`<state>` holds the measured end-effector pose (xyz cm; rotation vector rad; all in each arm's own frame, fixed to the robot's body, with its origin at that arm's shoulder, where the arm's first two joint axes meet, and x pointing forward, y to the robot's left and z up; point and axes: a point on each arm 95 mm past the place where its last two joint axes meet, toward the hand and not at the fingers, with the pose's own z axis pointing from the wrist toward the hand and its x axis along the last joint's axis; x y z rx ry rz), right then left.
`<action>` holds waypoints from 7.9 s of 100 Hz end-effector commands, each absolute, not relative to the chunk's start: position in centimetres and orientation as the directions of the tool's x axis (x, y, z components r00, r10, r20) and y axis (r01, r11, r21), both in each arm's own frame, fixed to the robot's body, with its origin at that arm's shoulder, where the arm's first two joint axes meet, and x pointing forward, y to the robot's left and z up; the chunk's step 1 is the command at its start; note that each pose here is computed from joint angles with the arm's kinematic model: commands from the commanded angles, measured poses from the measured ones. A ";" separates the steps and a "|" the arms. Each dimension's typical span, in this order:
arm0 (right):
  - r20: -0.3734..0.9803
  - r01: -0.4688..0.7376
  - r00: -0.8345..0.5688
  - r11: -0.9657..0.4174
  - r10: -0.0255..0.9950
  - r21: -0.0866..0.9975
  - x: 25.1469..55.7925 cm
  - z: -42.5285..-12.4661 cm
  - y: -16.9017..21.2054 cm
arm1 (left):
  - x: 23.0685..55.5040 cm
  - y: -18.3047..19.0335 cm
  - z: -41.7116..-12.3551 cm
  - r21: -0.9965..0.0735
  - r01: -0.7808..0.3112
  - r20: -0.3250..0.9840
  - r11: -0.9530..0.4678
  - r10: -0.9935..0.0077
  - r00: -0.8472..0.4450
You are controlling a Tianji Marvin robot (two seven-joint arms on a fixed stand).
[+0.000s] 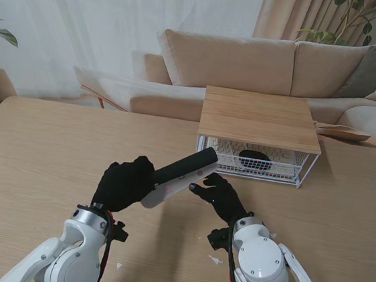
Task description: Unroll the mouse pad and set up the keyboard and mouse from the tabletop organizer
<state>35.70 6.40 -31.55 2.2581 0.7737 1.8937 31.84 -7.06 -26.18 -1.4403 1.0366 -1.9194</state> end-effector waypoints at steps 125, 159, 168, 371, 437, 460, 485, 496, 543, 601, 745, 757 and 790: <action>0.969 0.183 0.125 -0.965 0.214 0.189 36.6 -31.9 8.3 | 29.3 -10.7 -30.6 -0.509 -0.349 0.853 -0.787 -0.515 -0.085; 0.920 0.143 0.213 -0.942 0.328 0.303 36.8 -32.9 7.2 | 28.9 -9.5 -30.3 -0.515 -0.402 0.841 -0.757 -0.537 -0.065; 0.885 0.155 0.232 -0.914 0.403 0.375 36.8 -33.2 6.7 | 29.3 -9.0 -30.0 -0.531 -0.379 0.835 -0.758 -0.544 -0.084; 0.598 0.373 0.401 -0.720 0.694 0.585 37.1 -36.3 6.6 | 40.8 -12.3 -40.5 -0.944 -0.326 0.205 0.052 -0.682 -0.702; 0.570 0.365 0.424 -0.709 0.704 0.604 36.8 -36.4 6.6 | 39.6 -7.8 -41.5 -0.937 -0.314 0.147 0.149 -0.648 -0.747; 0.564 0.375 0.426 -0.706 0.707 0.601 36.8 -36.3 6.6 | 39.5 -6.4 -41.4 -0.941 -0.301 0.131 0.153 -0.656 -0.744; 0.567 0.383 0.439 -0.716 0.697 0.584 36.7 -36.2 6.7 | 39.2 -5.8 -41.5 -0.941 -0.301 0.132 0.151 -0.658 -0.742; 0.568 0.384 0.441 -0.719 0.694 0.580 36.6 -36.1 6.7 | 39.1 -5.7 -41.2 -0.945 -0.288 0.122 0.153 -0.655 -0.746; 0.579 0.301 0.467 -0.736 0.669 0.607 36.4 -35.5 6.8 | 39.8 -5.7 -37.2 -0.972 -0.220 0.107 0.078 -0.689 -0.717; 0.569 0.228 0.494 -0.729 0.657 0.645 36.2 -35.3 5.9 | 37.8 -6.2 -40.6 -0.937 -0.328 0.179 0.120 -0.641 -0.746; 0.263 0.008 0.498 -0.308 0.826 0.951 32.9 -33.8 -8.2 | 40.2 -0.4 -35.3 -0.863 -0.197 0.505 -0.465 -0.812 -0.294; 0.253 -0.020 0.524 -0.285 0.813 0.958 32.7 -34.1 -9.6 | 40.3 -0.2 -35.3 -0.861 -0.191 0.508 -0.471 -0.813 -0.285; 0.231 -0.071 0.569 -0.232 0.789 0.970 32.5 -35.1 -12.3 | 40.4 0.2 -35.2 -0.864 -0.179 0.504 -0.471 -0.821 -0.270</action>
